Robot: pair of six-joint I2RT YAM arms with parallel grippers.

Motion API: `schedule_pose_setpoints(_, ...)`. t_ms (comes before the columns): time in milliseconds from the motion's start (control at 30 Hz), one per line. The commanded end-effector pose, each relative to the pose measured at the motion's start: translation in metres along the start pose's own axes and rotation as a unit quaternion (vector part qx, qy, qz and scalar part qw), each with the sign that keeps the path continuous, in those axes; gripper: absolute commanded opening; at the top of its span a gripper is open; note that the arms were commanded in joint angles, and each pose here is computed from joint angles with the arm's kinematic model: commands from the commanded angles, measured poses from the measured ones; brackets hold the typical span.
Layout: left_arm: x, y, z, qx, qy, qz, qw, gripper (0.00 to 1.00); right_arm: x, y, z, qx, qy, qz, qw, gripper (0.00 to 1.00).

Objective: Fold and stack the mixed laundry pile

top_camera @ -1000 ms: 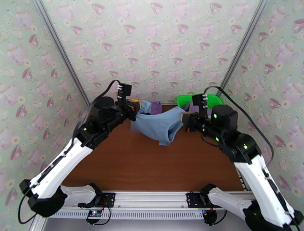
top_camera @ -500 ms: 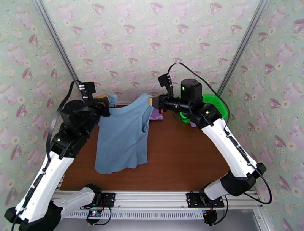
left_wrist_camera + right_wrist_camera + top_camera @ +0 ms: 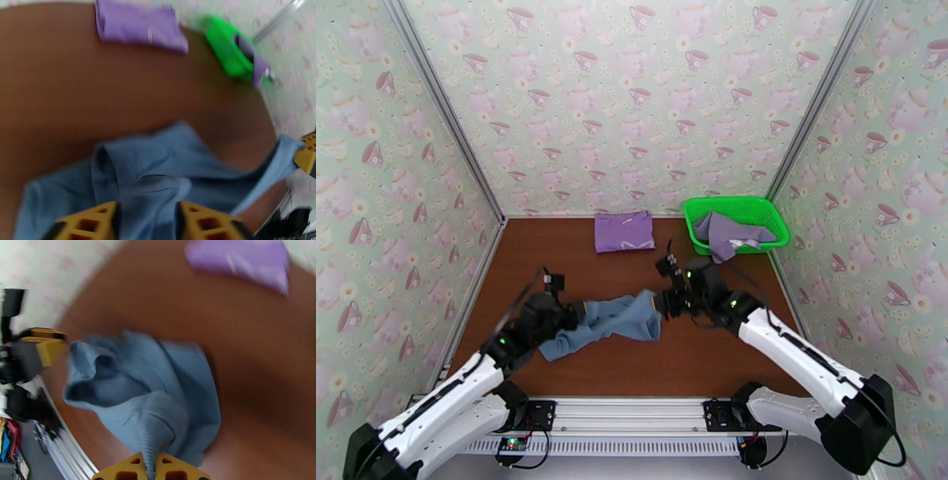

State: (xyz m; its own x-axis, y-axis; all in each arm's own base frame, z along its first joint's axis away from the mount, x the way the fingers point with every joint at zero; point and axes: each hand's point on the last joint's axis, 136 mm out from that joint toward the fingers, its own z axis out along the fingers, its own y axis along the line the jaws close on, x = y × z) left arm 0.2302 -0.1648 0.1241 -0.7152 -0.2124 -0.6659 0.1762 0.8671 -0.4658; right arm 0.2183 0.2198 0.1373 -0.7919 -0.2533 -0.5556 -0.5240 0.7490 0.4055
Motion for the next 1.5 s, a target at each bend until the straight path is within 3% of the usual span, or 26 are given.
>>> schedule_pose_setpoints(0, -0.022, -0.025, -0.008, 0.055, -0.052, -0.048, 0.996, 0.63, -0.001, -0.008, -0.004, 0.01, -0.055, 0.028, 0.998, 0.0)
schedule_pose_setpoints(200, -0.024, -0.032, 0.011, 0.037, -0.019, -0.026, 0.999, 0.64, 0.012, -0.015, -0.004, 0.019, -0.06, 0.037, 0.997, 0.0)
schedule_pose_setpoints(400, 0.007, -0.04, 0.038, 0.019, 0.089, -0.008, 0.996, 0.57, 0.012, -0.015, -0.007, 0.021, -0.064, 0.033, 0.997, 0.0)
schedule_pose_setpoints(633, 0.043, -0.035, 0.006, -0.054, 0.184, 0.017, 0.981, 0.57, 0.011, -0.016, -0.007, 0.022, -0.066, 0.028, 0.997, 0.0)
schedule_pose_setpoints(700, 0.042, -0.038, -0.007, -0.068, 0.175, 0.048, 0.981, 0.56, 0.011, -0.015, -0.007, 0.02, -0.064, 0.027, 0.997, 0.0)
schedule_pose_setpoints(867, 0.025, -0.058, -0.028, -0.064, 0.091, 0.223, 0.969, 0.57, 0.013, -0.015, -0.006, 0.019, -0.062, 0.023, 0.998, 0.0)
schedule_pose_setpoints(967, 0.022, -0.078, -0.022, -0.04, 0.024, 0.352, 0.935, 0.56, 0.013, -0.015, -0.006, 0.02, -0.062, 0.021, 0.998, 0.0)
schedule_pose_setpoints(1067, 0.029, -0.102, -0.017, -0.001, -0.032, 0.469, 0.883, 0.56, 0.012, -0.013, -0.01, 0.019, -0.065, 0.017, 0.998, 0.0)
schedule_pose_setpoints(1167, 0.036, -0.108, -0.016, 0.011, -0.045, 0.546, 0.836, 0.55, 0.009, -0.012, -0.015, 0.02, -0.077, 0.011, 0.997, 0.0)
schedule_pose_setpoints(1300, 0.056, -0.099, -0.016, 0.028, -0.006, 0.625, 0.78, 0.5, 0.004, -0.01, -0.018, 0.019, -0.086, 0.007, 0.996, 0.0)
schedule_pose_setpoints(1433, 0.091, -0.075, -0.022, 0.065, 0.075, 0.69, 0.717, 0.5, 0.004, -0.011, -0.019, 0.021, -0.086, 0.005, 0.996, 0.0)
schedule_pose_setpoints(1467, 0.096, -0.07, -0.023, 0.068, 0.091, 0.697, 0.708, 0.49, 0.004, -0.011, -0.019, 0.022, -0.087, 0.005, 0.996, 0.0)
